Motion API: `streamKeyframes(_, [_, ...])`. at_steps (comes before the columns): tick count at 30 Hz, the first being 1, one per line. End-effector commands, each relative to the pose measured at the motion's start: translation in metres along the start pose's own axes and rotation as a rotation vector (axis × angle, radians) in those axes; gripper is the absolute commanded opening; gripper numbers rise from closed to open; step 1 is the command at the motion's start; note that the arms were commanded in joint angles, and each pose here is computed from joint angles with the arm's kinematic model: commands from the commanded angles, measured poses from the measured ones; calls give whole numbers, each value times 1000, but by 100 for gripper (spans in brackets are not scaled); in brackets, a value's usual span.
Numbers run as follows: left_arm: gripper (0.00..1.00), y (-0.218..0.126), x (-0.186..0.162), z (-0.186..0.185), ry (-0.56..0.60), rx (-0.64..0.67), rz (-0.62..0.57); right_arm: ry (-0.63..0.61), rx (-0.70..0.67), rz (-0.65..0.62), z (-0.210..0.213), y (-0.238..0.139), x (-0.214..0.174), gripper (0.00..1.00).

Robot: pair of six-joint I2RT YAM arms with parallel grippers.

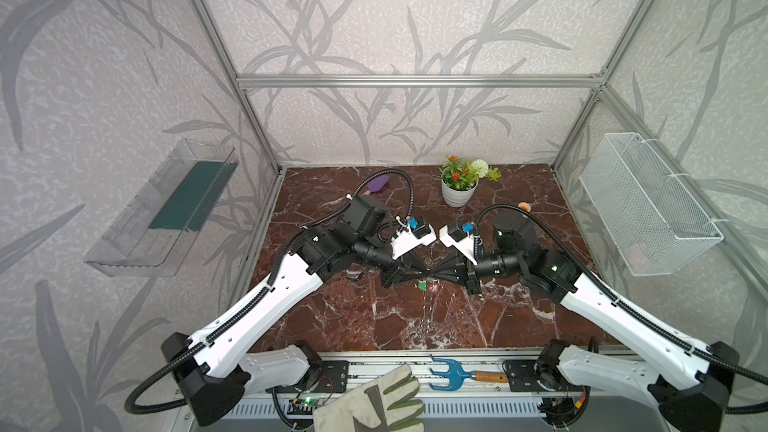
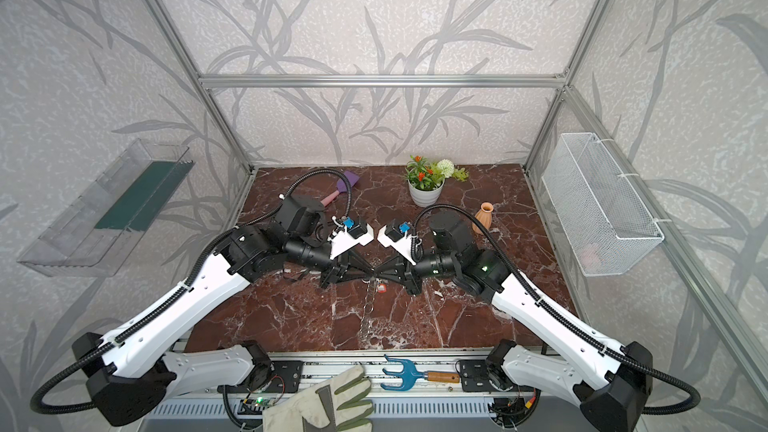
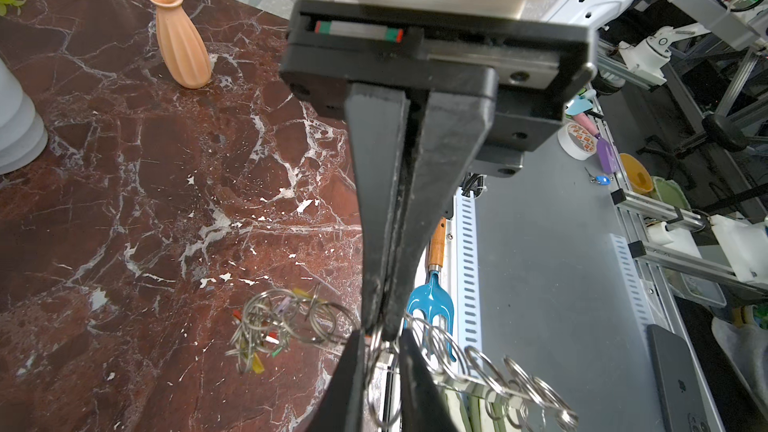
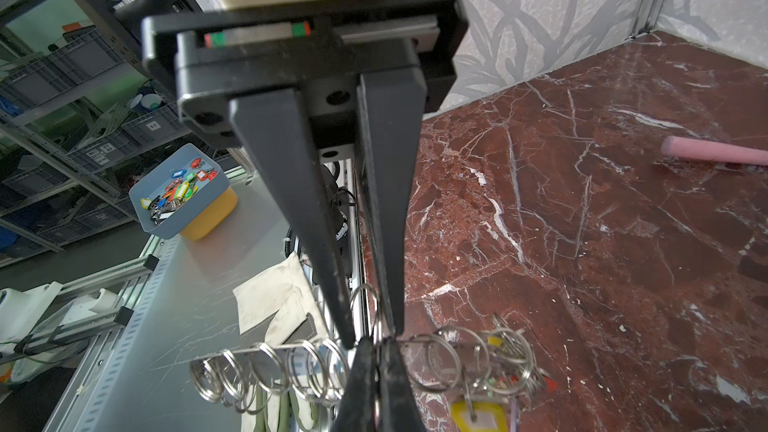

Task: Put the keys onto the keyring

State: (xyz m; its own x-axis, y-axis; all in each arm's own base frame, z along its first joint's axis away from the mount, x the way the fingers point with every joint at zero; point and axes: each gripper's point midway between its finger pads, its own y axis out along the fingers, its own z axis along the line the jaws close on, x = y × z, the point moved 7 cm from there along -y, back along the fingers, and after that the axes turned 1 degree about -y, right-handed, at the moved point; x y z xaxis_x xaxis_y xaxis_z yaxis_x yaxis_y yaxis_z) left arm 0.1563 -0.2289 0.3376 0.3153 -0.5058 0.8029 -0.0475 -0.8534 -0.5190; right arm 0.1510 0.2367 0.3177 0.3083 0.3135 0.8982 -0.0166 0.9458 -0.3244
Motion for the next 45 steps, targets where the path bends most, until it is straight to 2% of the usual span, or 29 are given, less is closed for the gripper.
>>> streamKeyframes(1, [9,-4,10,-2,32,-12,-27,-69,26,-60,10,-7,20,0])
streamKeyframes(6, [1,-5,9,-2,28,-5,-29,-72,24,-61,9,-6,20,0])
streamKeyframes(13, [0,-7,4,-7,21,-11,-50,-78,28,-74,10,-7,24,0])
streamKeyframes(17, [0,-10,5,-10,42,-3,-141,-71,6,-98,11,-10,29,1])
streamKeyframes(23, [0,-25,7,-18,74,67,-323,-46,-32,-129,12,-17,32,25])
streamKeyframes(26, [0,-30,4,-20,73,105,-388,-20,-58,-159,9,-24,35,29])
streamKeyframes(28, [0,-33,2,-21,76,119,-420,7,-86,-187,6,-30,37,35])
streamKeyframes(33, [0,-36,-2,-22,102,144,-540,60,-59,-208,-1,-33,35,47])
streamKeyframes(38, [0,-38,-3,-22,119,169,-662,74,-24,-207,-3,-27,34,47])
streamKeyframes(41, [0,-34,-6,-23,131,172,-727,63,10,-220,-2,-25,39,43])
streamKeyframes(45, [0,-32,-7,-25,135,175,-768,62,31,-208,-5,-21,40,41])
